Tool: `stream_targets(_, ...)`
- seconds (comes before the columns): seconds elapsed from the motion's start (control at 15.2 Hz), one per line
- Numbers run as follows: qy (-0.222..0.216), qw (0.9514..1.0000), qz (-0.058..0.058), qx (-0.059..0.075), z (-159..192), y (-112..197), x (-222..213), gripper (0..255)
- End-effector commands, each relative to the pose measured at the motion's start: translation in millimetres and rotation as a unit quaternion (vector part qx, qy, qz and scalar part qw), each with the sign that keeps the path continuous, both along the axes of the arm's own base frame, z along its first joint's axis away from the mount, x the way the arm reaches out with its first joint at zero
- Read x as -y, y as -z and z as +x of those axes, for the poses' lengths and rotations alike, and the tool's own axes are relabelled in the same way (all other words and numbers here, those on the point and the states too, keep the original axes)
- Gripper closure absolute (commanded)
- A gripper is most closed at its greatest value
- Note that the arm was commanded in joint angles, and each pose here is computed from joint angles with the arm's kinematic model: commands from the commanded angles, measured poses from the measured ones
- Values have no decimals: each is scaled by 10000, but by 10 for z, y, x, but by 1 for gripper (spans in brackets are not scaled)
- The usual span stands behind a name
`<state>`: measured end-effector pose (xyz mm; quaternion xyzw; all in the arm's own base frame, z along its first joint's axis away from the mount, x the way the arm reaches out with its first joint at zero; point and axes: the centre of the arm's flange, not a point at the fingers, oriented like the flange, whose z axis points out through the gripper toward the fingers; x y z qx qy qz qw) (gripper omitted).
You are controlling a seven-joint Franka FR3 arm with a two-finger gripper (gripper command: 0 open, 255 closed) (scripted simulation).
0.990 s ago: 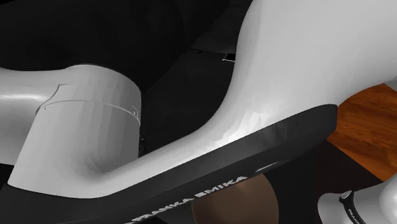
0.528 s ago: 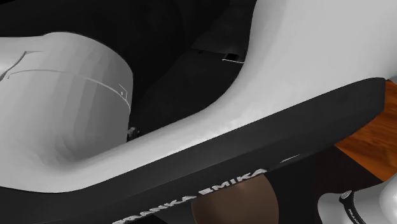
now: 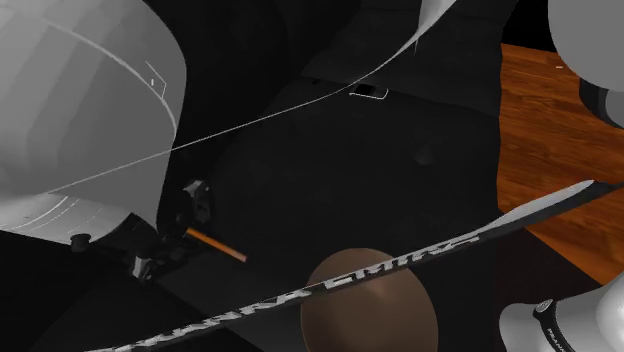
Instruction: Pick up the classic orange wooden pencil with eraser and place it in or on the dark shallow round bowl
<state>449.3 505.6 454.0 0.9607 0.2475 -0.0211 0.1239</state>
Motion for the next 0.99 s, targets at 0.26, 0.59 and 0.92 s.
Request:
stream_targets(0.26,1,10000,-2,-2,-5,-308,4,255)
stream_targets(0.59,1,10000,-2,-2,-5,-572,4,255)
stream_targets(0.92,1,10000,-2,-2,-448,-619,289,255)
